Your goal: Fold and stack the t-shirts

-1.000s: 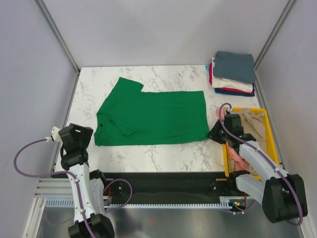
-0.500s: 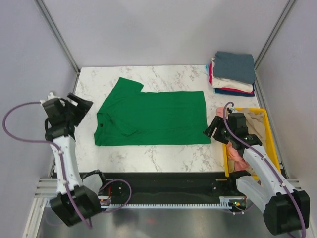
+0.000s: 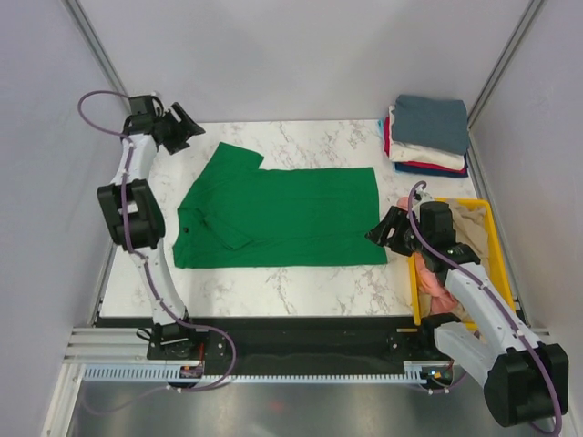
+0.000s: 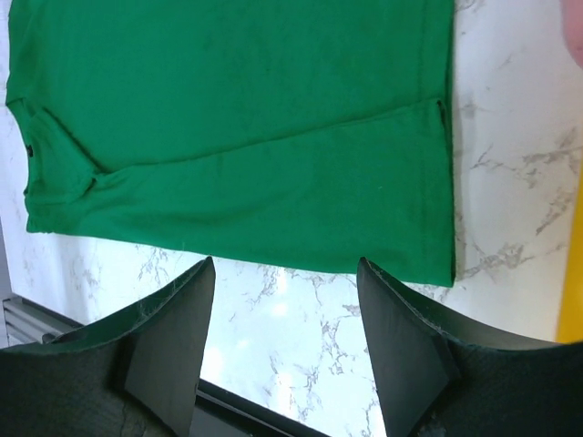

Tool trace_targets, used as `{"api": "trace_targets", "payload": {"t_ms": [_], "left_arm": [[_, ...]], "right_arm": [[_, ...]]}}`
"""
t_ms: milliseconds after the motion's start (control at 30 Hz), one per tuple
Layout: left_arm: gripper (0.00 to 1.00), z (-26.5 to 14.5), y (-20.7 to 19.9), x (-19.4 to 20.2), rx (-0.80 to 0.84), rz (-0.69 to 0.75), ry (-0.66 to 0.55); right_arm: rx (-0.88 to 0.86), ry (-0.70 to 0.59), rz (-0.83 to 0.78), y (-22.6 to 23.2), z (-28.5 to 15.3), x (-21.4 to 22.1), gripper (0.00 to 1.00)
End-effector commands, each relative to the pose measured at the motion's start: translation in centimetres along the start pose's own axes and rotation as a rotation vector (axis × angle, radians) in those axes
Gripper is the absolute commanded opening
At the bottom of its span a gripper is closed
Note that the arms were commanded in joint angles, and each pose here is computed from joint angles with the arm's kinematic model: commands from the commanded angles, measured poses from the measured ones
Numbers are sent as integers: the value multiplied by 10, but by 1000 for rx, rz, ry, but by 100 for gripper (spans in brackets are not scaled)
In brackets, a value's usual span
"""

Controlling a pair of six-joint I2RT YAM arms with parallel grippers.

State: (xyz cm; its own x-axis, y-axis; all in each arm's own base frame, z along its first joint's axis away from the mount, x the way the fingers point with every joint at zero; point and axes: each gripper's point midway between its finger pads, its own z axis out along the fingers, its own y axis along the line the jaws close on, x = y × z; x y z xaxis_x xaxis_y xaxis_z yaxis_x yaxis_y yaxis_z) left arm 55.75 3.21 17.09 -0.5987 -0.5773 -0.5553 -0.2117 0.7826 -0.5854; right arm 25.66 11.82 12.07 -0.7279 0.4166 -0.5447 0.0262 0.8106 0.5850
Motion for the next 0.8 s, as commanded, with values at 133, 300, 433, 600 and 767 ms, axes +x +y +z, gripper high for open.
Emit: {"api": "trace_targets", "payload": {"t_ms": [133,300,433,600,767], "left_arm": [[78,86,-16,-15,85,133,28],[78,134,7,6,59,154,48],[78,153,26,24,34,122,78],[77,158,28,29,51,101,97],[74,157,23,31,85,109,112]], "right_arm": [[-133,-42,-94,31,-10,-14,72],[-152,-43,-107,34,-19,-9,73],[-143,-37,-101,30,-17,-5,73],[-114,-13,-97,22,-10,0,73],[-90,10,-104,13,-4,7,73]]}}
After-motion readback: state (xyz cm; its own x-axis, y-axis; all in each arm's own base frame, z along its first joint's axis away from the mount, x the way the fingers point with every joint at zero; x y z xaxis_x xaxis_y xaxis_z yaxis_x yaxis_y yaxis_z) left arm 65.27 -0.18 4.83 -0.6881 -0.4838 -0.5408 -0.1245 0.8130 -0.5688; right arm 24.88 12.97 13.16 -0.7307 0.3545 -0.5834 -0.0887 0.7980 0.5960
